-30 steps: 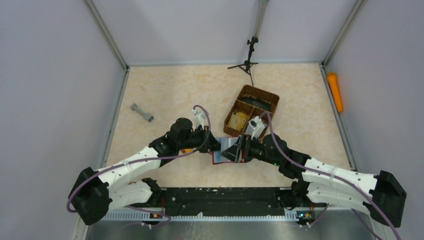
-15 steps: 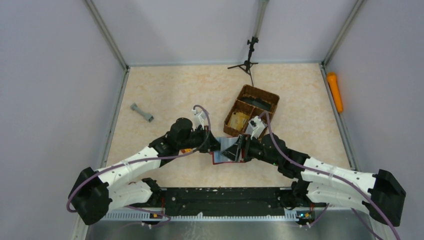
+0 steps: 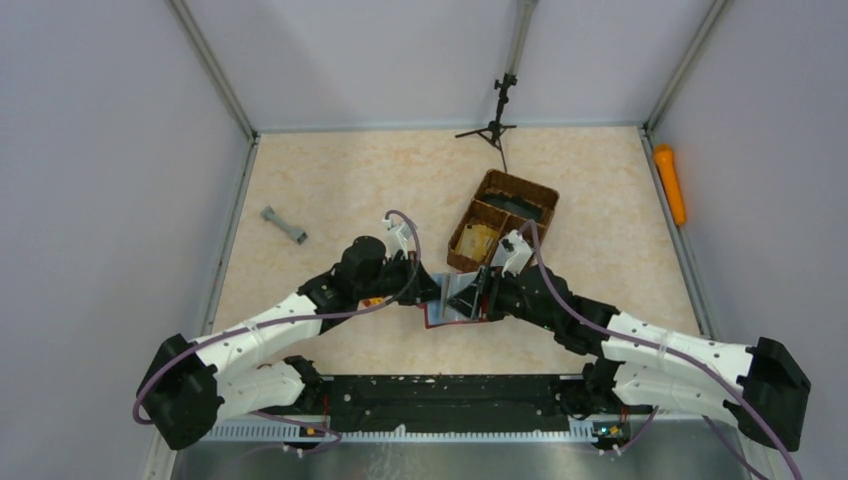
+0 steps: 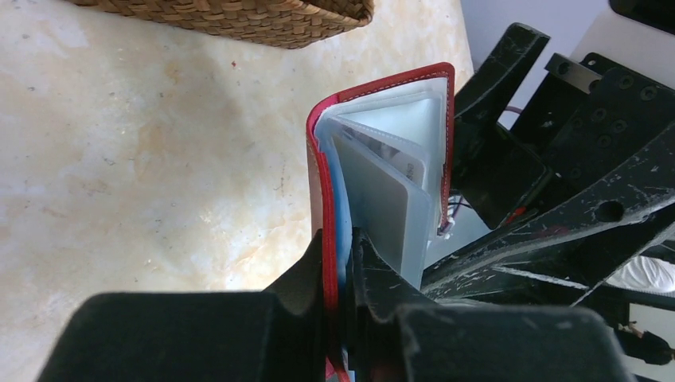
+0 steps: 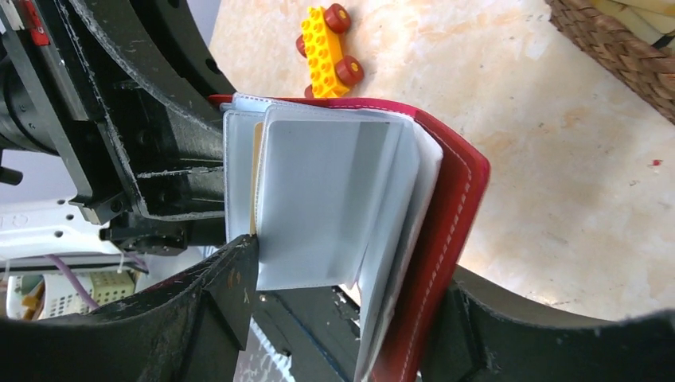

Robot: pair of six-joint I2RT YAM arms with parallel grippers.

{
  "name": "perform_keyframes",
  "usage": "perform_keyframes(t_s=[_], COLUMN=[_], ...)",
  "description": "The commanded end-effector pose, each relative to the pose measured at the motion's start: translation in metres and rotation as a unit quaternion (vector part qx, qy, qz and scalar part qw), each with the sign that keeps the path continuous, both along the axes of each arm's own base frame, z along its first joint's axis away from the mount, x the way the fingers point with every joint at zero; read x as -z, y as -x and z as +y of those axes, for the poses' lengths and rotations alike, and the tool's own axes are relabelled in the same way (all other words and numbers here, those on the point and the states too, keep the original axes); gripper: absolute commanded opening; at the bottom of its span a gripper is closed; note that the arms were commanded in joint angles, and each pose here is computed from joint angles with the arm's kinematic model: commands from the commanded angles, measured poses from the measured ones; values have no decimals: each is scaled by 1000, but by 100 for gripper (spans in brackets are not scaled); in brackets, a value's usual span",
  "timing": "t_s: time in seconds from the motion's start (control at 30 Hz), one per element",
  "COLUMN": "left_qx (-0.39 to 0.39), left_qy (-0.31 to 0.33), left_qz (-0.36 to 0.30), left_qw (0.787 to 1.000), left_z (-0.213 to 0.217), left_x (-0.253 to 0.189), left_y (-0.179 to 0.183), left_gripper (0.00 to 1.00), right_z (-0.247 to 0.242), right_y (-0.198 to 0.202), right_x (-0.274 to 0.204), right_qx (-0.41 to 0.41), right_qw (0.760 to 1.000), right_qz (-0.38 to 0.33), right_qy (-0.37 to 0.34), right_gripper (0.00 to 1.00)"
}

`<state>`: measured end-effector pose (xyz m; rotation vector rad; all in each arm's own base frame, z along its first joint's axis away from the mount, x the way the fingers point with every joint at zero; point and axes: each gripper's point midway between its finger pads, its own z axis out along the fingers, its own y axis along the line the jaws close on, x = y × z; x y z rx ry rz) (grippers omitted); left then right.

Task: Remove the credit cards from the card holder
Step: Remove the credit card from the card holder.

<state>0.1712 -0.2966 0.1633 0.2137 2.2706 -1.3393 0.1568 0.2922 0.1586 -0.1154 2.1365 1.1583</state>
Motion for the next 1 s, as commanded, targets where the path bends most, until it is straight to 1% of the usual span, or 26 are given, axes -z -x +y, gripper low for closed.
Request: perform_keyframes(t_s=[0.0,0.1,0.23,0.37,0.4,0.5,0.53,0.57,0.67,0.7,0.77,0.8,0.87,0.97], left_qx=[6,0,-6,0,0,2,2,3,8,8,8,7,11,14], left_qy=[24,18,20,25,25,29,31,34,48,53,64,70,81,94], left_qz=[-43,-49,-60,-57,-57,-58,-60,-58,-59,-59,-60,-60,-59,-57], left_qw=[999,999,998,998,998,998,998,998,997,997,996,996,995,994], left_z=[-3,0,2,1,1,1,1,1,0,0,1,2,2,3], left_x=[-33,-33,-38,-40,-40,-42,-43,-43,-48,-50,-56,-58,-62,-65], left_y=[-2,-3,-5,-2,-2,-1,-1,0,3,4,6,6,8,10], left_gripper=[8,8,9,9,8,8,8,8,8,8,9,9,9,9], right_z=[-15,-22,-28,-31,-32,-30,-28,-27,-24,-24,-27,-29,-35,-40], right_y=[-12,-12,-11,-10,-11,-7,-5,-3,-1,0,0,-1,-1,-1], right_x=[-4,-5,-6,-4,-5,-9,-12,-14,-28,-30,-32,-33,-35,-40], right_qx=[50,60,65,73,75,66,60,55,43,42,46,51,60,66], right_qw=[998,998,997,997,997,998,998,998,997,997,997,996,995,994], right_qz=[-12,-15,-17,-11,-10,-15,-19,-22,-35,-37,-36,-37,-39,-38], right_qy=[21,23,27,25,23,2,-9,-19,-54,-59,-59,-60,-64,-83], right_gripper=[64,61,61,60,60,72,74,72,56,53,50,47,33,16])
